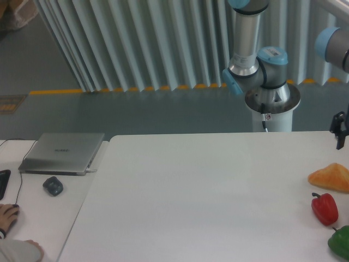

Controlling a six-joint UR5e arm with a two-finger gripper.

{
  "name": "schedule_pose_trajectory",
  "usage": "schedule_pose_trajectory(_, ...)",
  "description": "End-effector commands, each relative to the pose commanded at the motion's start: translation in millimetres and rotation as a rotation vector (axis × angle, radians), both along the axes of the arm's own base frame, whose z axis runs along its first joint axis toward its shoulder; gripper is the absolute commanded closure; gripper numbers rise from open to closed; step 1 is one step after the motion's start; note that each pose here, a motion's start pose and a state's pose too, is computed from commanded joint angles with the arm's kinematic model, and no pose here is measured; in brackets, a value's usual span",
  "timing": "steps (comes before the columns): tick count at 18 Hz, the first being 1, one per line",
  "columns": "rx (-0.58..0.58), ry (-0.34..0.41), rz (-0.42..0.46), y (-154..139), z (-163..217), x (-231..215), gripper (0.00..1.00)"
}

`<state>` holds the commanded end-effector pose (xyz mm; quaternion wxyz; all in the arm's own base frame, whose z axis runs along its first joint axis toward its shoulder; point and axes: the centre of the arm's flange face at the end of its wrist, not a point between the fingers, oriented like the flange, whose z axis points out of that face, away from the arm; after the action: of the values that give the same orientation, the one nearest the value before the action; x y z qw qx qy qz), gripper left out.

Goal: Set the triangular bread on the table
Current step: 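Lift the open gripper up away from the bread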

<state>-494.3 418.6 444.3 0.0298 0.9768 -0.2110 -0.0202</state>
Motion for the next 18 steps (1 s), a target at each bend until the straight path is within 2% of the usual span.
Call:
schedule_pose_trajectory(2,-0.005,0.002,-0.028,2.2,-3.0,-2.9,0.0)
schedule_pose_trajectory(6,-0.006,-0.01,-0.112,13.6,-38.0,-11.9,0.0)
schedule_pose_trajectory(8,0.031,0.011,-0.133,31.3,-47.3,-11.4,0.0)
schedule_pose_trajectory(12,0.069,-0.007,-0.139,39.4,-53.6,-10.9,0.0)
schedule_pose_trajectory(18,0.073,-0.005,-0.133,35.9,-51.9,-12.3,0.0)
